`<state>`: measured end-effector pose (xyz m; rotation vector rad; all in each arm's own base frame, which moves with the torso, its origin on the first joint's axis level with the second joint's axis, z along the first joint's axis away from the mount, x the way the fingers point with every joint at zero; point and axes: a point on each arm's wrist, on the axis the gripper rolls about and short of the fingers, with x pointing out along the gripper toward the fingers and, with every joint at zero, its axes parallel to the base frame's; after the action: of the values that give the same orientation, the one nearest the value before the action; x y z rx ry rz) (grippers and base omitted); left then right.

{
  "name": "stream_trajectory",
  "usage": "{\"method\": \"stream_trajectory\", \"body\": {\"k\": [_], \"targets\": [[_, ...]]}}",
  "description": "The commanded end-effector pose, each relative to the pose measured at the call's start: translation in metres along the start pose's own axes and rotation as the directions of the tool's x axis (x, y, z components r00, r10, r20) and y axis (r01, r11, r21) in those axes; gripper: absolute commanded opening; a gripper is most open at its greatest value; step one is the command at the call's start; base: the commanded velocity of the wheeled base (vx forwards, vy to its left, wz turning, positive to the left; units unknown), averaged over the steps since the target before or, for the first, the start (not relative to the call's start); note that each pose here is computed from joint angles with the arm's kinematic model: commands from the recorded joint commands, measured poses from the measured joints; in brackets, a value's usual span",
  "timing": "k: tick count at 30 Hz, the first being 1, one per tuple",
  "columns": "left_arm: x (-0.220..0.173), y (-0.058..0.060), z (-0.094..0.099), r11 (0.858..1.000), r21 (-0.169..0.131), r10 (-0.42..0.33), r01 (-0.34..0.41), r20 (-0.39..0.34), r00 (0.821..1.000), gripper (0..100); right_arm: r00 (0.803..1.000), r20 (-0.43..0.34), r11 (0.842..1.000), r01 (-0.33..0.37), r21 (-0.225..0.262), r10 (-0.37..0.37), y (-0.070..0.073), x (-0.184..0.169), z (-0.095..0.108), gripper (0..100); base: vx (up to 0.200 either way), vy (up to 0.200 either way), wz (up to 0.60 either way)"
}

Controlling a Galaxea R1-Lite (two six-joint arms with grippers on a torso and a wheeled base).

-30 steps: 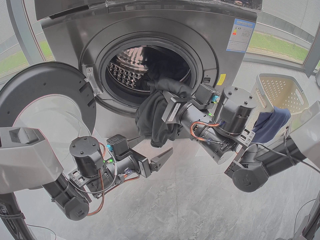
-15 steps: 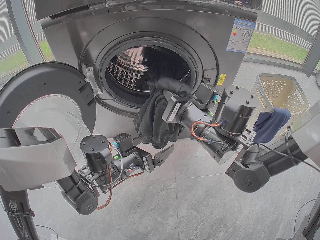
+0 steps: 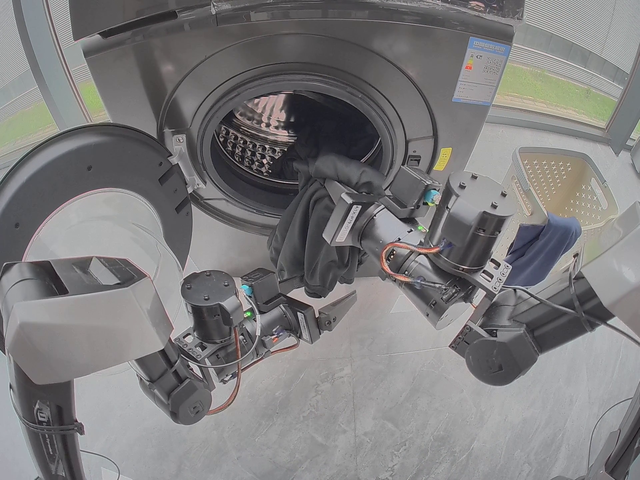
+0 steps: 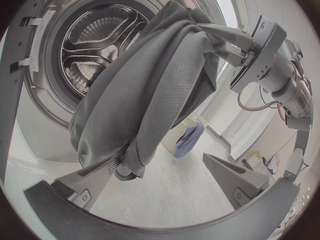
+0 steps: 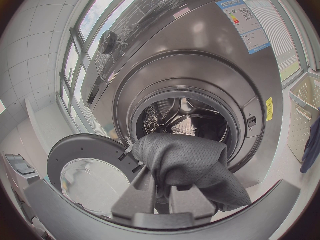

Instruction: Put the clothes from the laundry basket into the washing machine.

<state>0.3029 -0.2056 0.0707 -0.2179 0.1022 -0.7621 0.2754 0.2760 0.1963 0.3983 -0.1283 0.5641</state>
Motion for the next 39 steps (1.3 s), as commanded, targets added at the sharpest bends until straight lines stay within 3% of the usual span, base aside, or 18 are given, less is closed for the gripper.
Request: {"method": "stream_trajectory", "body": {"k": [1,14,15,22,28,35,36,39], "targets": [[0.004,-0.003,-0.005,1.000,-0.003,-0.012,0.012,-0.007,1.000,100,1.000,-0.004,1.000,0.002,-0.001,-0.002,-0.001,0.000,-0.001,0,0.000,0.000,0.00],[0.021,-0.002,-0.007,1.000,0.001,-0.009,0.009,0.027,1.000,100,1.000,0.001,1.000,0.002,0.000,-0.002,0.000,0.000,-0.002,0,0.000,0.000,0.00],[0.023,-0.001,-0.007,1.000,0.002,-0.008,0.008,0.033,0.999,0,1.000,0.001,1.000,0.002,0.000,-0.002,0.000,0.000,-0.002,0,0.000,0.000,0.00],[0.027,0.000,-0.005,1.000,0.005,0.010,-0.010,0.053,0.999,0,1.000,0.002,1.000,0.007,0.002,-0.007,-0.001,-0.001,-0.001,0,0.000,0.000,0.00],[0.025,-0.001,0.003,0.996,0.012,0.084,-0.085,0.091,0.992,0,1.000,-0.002,1.000,0.009,0.002,-0.009,-0.002,-0.001,-0.002,0,0.000,0.000,0.00],[-0.005,-0.035,0.030,1.000,0.019,0.011,-0.014,0.117,0.993,0,0.999,-0.031,1.000,0.008,-0.006,-0.009,-0.005,-0.005,-0.009,0,0.000,0.000,0.00],[-0.010,-0.040,0.031,1.000,0.020,-0.002,0.000,0.113,0.994,0,0.999,-0.037,1.000,0.009,-0.007,-0.009,-0.005,-0.006,-0.010,100,0.000,0.000,0.00],[-0.016,-0.045,0.034,0.999,0.022,-0.025,0.023,0.112,0.993,0,1.000,-0.030,1.000,0.003,-0.006,-0.003,-0.005,-0.008,-0.010,100,0.000,0.000,0.00]]}}
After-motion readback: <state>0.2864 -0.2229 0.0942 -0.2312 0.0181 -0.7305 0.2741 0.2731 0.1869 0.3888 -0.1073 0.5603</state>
